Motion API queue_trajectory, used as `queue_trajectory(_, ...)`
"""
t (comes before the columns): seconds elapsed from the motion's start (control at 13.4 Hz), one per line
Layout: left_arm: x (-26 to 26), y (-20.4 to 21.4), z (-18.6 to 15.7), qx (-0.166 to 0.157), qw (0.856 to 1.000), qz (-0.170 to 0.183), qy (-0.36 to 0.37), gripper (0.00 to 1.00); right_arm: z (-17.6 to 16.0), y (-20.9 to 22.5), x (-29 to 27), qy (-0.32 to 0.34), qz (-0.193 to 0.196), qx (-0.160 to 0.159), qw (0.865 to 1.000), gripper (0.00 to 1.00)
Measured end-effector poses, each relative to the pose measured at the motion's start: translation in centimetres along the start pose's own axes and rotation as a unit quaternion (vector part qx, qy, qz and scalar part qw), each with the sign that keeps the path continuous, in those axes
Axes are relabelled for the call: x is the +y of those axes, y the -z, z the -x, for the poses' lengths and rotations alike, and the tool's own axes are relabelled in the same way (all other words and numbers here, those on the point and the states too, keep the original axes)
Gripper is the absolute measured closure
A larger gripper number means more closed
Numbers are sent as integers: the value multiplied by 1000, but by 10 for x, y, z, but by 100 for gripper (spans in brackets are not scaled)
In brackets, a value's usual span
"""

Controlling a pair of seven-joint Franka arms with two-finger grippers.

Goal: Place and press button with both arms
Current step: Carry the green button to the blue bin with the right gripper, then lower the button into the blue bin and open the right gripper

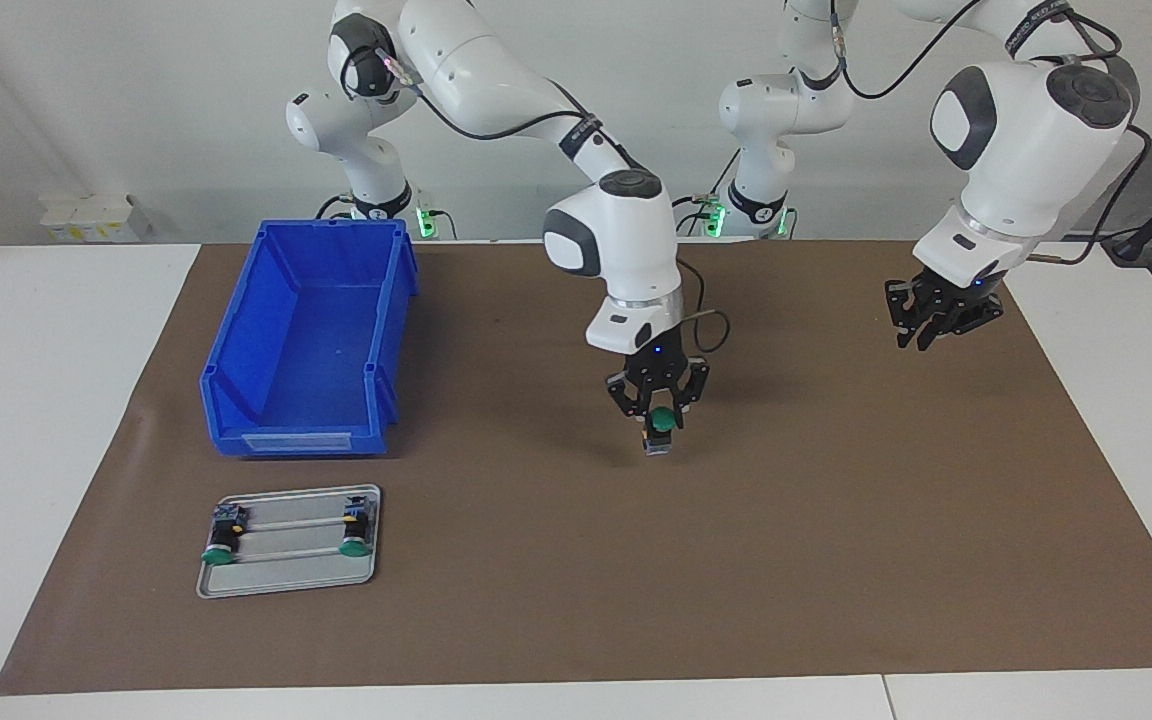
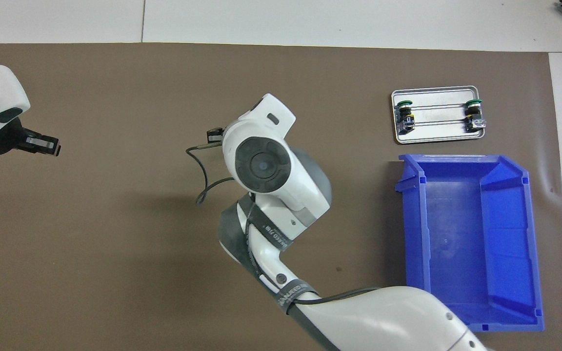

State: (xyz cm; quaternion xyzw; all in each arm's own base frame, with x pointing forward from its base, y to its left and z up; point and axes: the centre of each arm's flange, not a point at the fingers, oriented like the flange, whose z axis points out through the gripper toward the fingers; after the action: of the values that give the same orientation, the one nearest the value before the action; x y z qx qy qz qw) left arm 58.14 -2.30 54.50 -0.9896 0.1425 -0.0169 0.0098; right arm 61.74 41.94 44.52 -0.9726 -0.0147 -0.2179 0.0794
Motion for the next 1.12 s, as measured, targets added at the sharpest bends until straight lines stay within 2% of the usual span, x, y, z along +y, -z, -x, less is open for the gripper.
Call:
queue_trajectory(0.15, -2, 8, 1, 0, 1000, 0, 2, 73, -38, 38, 58, -12, 23, -1, 1000, 59)
queue_trajectory(0.22, -2, 17, 1, -1, 1000, 1, 2, 72, -51, 53, 87, -13, 38, -11, 999, 59)
queue_trajectory(0.37, -2, 39, 1, -3, 1000, 1, 3, 72, -65, 77, 140, -10, 61, -46, 997, 59)
queue_trajectory(0.6, -3, 54, -2, -2, 1000, 5, 3, 71, -76, 111, 228, 12, 77, -115, 990, 59)
queue_trajectory(0.67, -3, 54, -3, -2, 1000, 5, 4, 66, -77, 121, 262, 19, 80, -137, 987, 59)
queue_trajectory(0.75, -4, 52, -4, -3, 1000, 6, 4, 56, -76, 128, 297, 23, 80, -155, 984, 59)
queue_trajectory(0.82, -4, 51, -6, -3, 1000, 6, 4, 56, -72, 131, 332, 19, 78, -169, 982, 59)
queue_trajectory(0.89, -4, 50, -7, -2, 1000, 6, 4, 49, -64, 127, 361, 7, 70, -183, 981, 59)
queue_trajectory(1.12, -5, 51, -7, 1, 1000, 5, 4, 17, -11, 97, 408, -25, 45, -227, 972, 59)
